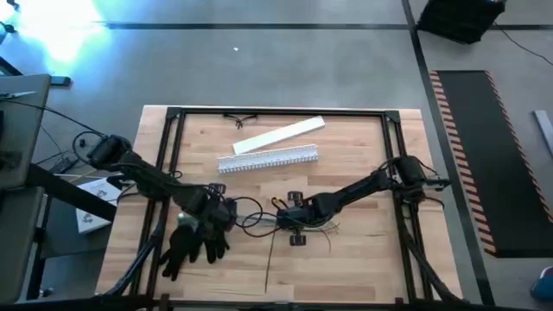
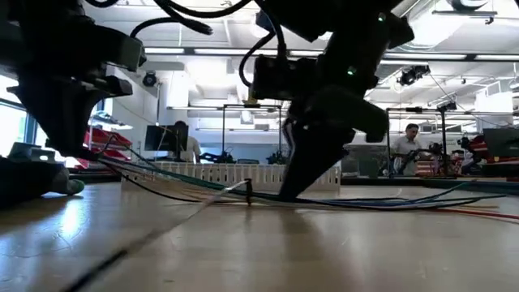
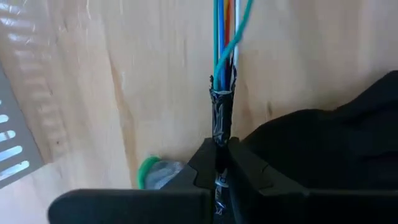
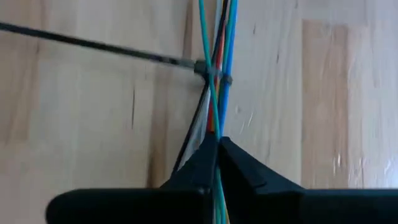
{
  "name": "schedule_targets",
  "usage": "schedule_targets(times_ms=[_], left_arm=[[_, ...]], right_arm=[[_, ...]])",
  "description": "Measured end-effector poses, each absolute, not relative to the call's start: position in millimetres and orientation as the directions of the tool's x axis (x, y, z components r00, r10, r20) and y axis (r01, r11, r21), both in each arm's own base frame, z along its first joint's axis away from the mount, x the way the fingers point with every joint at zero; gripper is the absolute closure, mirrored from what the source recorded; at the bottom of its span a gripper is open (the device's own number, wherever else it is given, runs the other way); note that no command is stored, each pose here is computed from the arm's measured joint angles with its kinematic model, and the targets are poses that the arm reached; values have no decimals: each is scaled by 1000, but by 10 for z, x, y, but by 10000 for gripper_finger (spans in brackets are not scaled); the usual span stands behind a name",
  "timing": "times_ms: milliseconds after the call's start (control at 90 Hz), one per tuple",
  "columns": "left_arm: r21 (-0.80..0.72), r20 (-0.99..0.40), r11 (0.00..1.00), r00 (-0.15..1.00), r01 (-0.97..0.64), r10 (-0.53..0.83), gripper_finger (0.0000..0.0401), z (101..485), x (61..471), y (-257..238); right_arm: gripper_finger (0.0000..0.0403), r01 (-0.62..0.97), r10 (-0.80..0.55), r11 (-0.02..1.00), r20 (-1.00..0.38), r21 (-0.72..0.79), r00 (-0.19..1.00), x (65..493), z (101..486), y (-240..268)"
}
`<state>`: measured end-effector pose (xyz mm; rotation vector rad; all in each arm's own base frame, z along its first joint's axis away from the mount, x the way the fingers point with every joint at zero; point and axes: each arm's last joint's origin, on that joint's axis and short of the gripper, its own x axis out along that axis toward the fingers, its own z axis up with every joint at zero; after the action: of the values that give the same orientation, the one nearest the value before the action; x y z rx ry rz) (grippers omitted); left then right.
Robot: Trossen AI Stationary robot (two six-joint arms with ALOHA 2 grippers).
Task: Ziptie cables
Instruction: Wrap the black zip tie on the cable
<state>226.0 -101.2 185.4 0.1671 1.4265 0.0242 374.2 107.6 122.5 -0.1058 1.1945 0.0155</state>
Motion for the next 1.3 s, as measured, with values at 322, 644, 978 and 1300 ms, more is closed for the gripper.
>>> schedule_targets(times_ms=[322,644,978,1300], left_arm=[[102,-976,993,197,62,88,397,1647,2218,-1040],[66,-968,997,244,41,54,397,1539,2218,-1045],[34,-961,998,274,-47,46,397,1537,2249,-1061],[-40,-931,998,363,-48,-20,397,1566,2290,-1206]], right_arm=[[403,-80,-62,993,-964,-86,259,3574,1304,1088],[397,-106,-73,989,-968,-101,241,3542,1321,1081],[289,28,-227,974,-953,-226,199,3298,1732,950],[265,229,-32,971,-901,75,432,3417,1781,1407]])
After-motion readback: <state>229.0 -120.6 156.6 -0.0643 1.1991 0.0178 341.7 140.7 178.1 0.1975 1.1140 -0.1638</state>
